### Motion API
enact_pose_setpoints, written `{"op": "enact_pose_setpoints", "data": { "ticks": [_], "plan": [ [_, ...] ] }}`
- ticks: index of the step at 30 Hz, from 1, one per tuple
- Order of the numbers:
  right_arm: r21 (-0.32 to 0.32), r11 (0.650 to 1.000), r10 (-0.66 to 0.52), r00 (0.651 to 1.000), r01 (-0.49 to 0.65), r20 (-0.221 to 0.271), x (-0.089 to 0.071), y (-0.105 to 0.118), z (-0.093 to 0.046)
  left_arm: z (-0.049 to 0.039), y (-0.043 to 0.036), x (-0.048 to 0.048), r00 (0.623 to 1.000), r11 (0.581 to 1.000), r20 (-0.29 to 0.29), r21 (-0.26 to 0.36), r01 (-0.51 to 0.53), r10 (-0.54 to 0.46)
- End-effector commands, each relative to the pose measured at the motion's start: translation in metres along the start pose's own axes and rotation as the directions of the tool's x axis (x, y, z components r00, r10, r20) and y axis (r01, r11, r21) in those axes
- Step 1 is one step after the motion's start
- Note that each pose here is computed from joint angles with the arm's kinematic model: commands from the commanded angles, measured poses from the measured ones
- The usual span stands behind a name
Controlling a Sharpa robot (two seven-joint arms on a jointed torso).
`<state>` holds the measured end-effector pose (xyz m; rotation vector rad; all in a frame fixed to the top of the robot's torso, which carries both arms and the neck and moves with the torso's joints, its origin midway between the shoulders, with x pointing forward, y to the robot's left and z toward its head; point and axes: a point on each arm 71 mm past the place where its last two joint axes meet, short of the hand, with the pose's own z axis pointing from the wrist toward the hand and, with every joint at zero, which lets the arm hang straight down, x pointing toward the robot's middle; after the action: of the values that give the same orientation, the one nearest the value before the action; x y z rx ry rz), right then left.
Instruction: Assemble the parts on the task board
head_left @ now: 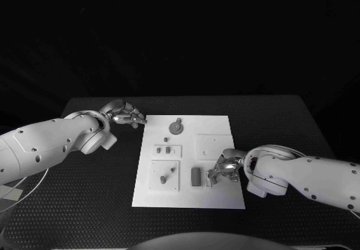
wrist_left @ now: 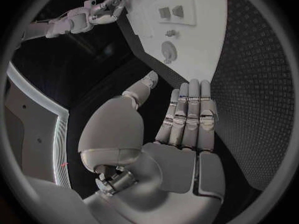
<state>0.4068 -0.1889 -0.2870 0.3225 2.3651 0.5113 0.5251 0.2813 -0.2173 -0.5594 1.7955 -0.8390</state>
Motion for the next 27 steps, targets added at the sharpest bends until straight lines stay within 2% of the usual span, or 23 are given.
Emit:
{"op": "enact_pose_setpoints", "data": {
  "ticks": [1, 10, 16, 27],
  "plan": [
    [0.010, 1.000, 0.022, 1.000, -0.022, 0.009, -0.0001, -0.0002, 0.0008, 0.0003, -0.0020, 0.0016, 1.000, 1.000, -0.013, 0.008, -0.001, 0.001],
    [0.014, 1.000, 0.023, 1.000, -0.023, 0.005, -0.0003, 0.0010, 0.0041, 0.0005, -0.0022, 0.0019, 1.000, 1.000, -0.014, 0.009, -0.001, 0.002],
    [0.014, 1.000, 0.013, 0.999, -0.012, -0.032, 0.0048, 0.0029, 0.0050, 0.0001, -0.0015, 0.0012, 1.000, 1.000, -0.012, 0.008, -0.002, 0.002],
    [0.008, 1.000, 0.005, 0.999, -0.005, -0.038, 0.0076, 0.0054, 0.0044, -0.0003, -0.0011, 0.0007, 1.000, 1.000, -0.012, 0.007, -0.002, 0.002]
  ]
}}
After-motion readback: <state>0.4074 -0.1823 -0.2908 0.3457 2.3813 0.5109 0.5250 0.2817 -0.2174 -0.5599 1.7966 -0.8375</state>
